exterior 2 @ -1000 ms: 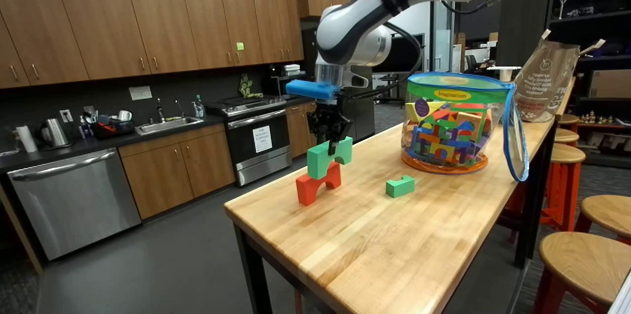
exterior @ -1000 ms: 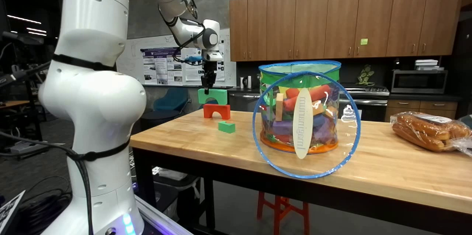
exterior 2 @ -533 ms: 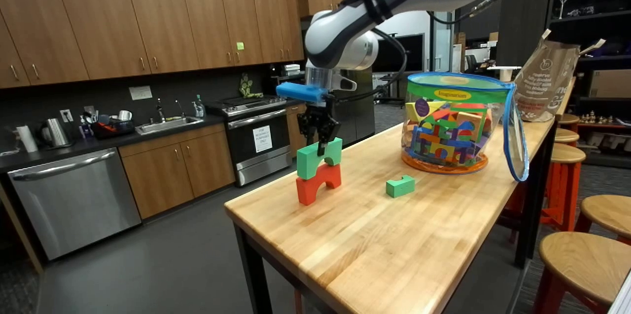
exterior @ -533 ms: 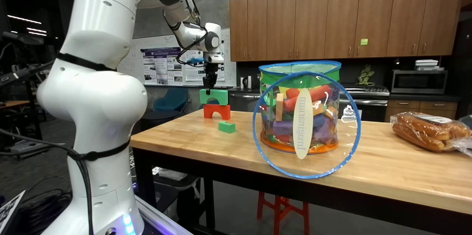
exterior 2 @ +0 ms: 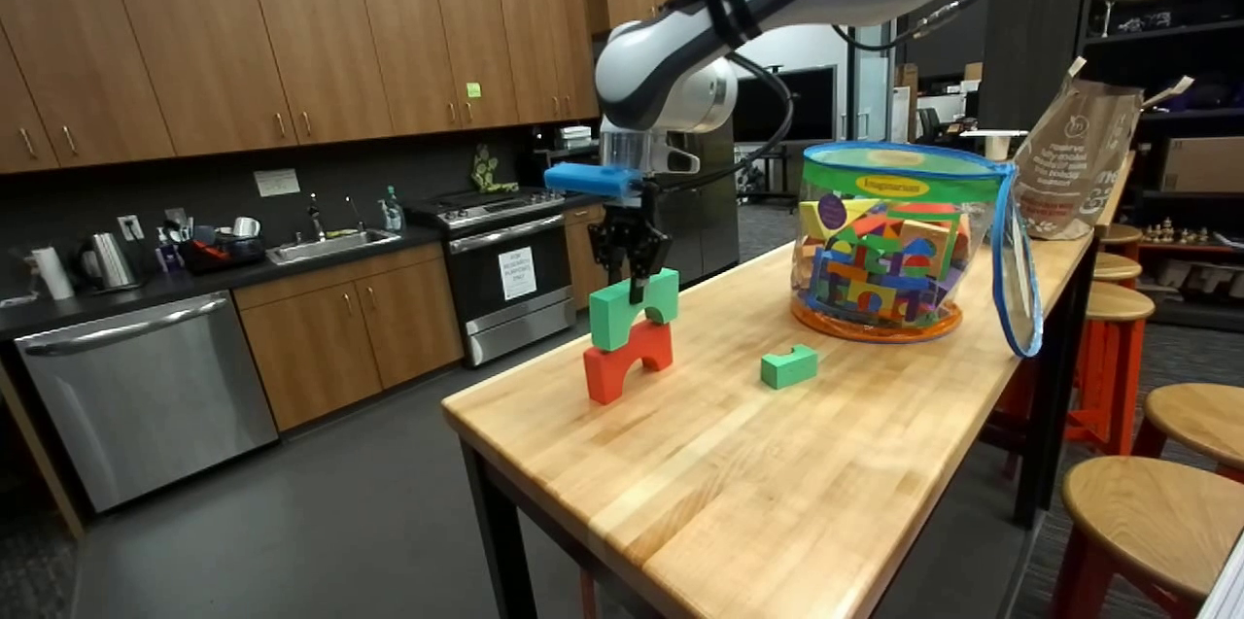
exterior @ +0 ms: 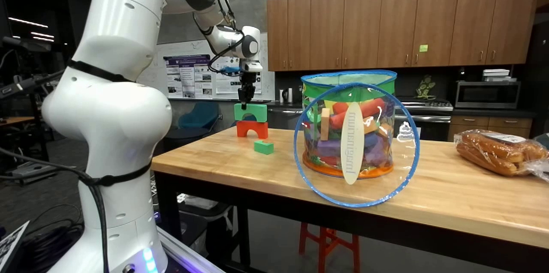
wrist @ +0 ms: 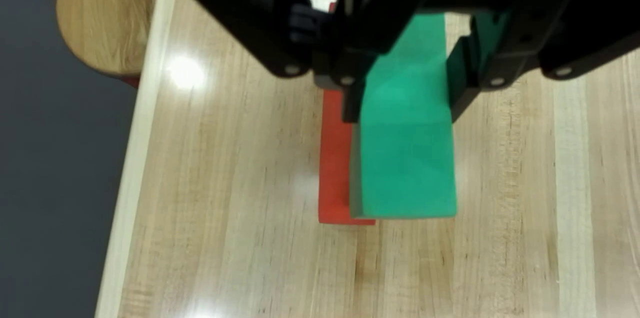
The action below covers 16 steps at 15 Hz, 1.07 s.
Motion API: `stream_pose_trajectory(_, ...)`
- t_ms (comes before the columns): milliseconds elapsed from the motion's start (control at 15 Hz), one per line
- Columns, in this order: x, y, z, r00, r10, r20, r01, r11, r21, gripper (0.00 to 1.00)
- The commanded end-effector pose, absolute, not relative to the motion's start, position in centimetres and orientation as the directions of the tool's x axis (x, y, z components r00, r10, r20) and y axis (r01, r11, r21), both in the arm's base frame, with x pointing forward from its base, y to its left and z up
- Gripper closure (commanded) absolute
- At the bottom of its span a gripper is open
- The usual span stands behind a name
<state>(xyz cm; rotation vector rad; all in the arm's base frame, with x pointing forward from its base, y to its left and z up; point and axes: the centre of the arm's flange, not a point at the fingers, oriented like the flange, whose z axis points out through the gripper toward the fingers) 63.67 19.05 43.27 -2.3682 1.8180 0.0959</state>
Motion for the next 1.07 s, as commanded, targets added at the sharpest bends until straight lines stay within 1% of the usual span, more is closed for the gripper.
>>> stream_pose_trajectory(0, 64.7, 19.7, 43.8, 0.252, -0.958, -0.137, -0.967, -0.245, -0.066, 0.84)
stream_pose_trajectory(1000, 66.1, 20.6, 43.3, 0.268, -0.955, -0.129, -0.963, -0.265, -0.047, 0.84)
